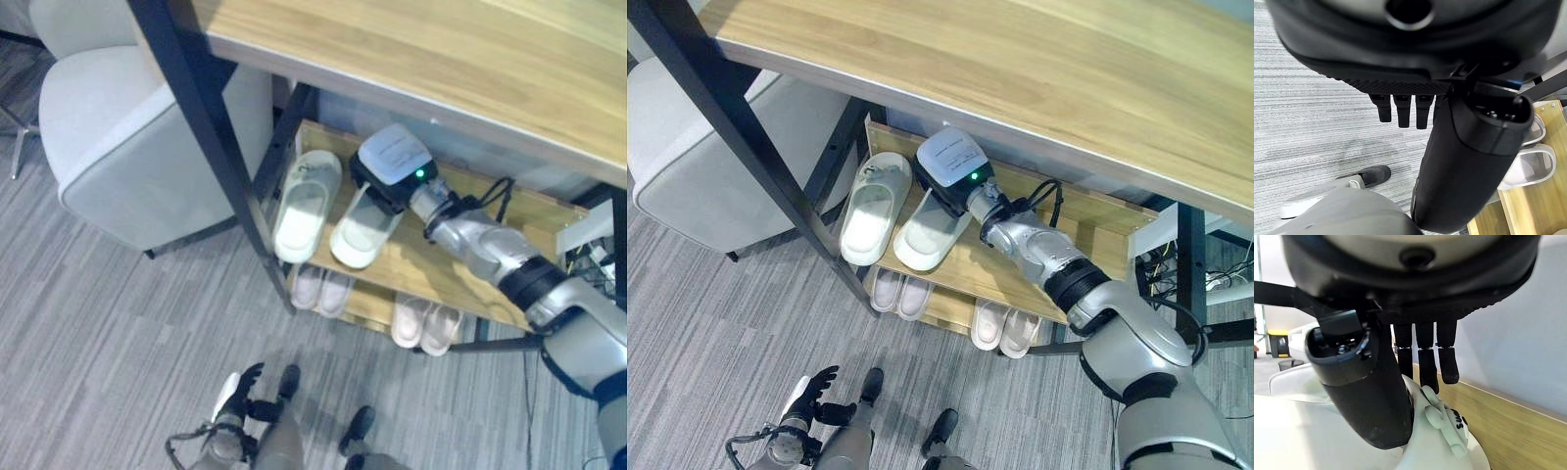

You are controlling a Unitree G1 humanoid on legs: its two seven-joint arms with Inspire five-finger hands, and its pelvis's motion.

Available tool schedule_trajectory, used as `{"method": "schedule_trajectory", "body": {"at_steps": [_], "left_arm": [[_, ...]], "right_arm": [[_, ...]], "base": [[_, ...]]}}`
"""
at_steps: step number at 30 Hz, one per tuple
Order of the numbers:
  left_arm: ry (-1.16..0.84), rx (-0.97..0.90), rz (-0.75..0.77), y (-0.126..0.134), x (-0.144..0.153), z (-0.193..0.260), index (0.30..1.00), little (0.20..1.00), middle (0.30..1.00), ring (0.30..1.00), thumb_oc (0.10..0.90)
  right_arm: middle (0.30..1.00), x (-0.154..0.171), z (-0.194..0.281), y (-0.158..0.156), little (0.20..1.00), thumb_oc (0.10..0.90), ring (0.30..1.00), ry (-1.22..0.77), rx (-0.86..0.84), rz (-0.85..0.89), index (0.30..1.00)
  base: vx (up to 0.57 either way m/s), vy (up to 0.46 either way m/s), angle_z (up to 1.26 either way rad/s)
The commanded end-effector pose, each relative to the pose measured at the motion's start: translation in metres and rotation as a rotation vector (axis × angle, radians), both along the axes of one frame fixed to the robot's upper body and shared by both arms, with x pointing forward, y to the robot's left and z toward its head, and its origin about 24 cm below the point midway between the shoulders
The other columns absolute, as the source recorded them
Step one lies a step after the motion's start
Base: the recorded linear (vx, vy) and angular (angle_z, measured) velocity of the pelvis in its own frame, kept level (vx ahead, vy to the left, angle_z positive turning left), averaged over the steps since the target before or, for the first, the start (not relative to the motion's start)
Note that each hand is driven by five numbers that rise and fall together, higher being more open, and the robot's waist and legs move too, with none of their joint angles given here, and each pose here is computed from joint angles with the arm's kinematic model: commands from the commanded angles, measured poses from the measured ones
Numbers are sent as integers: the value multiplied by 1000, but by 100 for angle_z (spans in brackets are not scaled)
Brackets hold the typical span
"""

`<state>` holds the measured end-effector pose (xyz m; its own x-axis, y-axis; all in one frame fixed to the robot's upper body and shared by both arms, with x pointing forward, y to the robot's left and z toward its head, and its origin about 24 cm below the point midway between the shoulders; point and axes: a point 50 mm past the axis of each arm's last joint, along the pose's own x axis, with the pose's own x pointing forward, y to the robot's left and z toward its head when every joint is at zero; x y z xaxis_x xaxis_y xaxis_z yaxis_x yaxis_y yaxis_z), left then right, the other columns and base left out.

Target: Arrange the slippers neatly on the shoe rack.

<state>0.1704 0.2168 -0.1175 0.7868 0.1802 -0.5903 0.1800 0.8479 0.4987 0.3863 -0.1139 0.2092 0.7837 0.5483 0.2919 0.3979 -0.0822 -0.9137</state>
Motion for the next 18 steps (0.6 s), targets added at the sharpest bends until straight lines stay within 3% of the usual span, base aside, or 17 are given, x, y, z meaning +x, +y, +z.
{"method": "schedule_trajectory", "body": {"at_steps": [1,2,4,18], "left_arm": [[-34,35,-59,-2,7,4,900,900,900,900,800],[-35,36,-59,-2,7,4,900,900,900,900,800],[-39,35,-60,-3,8,4,900,900,900,900,800],[-36,38,-55,-3,7,4,900,900,900,900,800]], "right_arm": [[300,-8,80,22,300,400,300,-269,116,102,300],[599,-8,80,24,599,599,599,-270,118,107,599],[900,-9,80,26,900,800,900,-272,126,118,900],[900,-23,77,28,900,800,900,-277,158,189,900]], "base": [[0,0,0],[0,0,0],[0,0,0],[-1,1,1]]}}
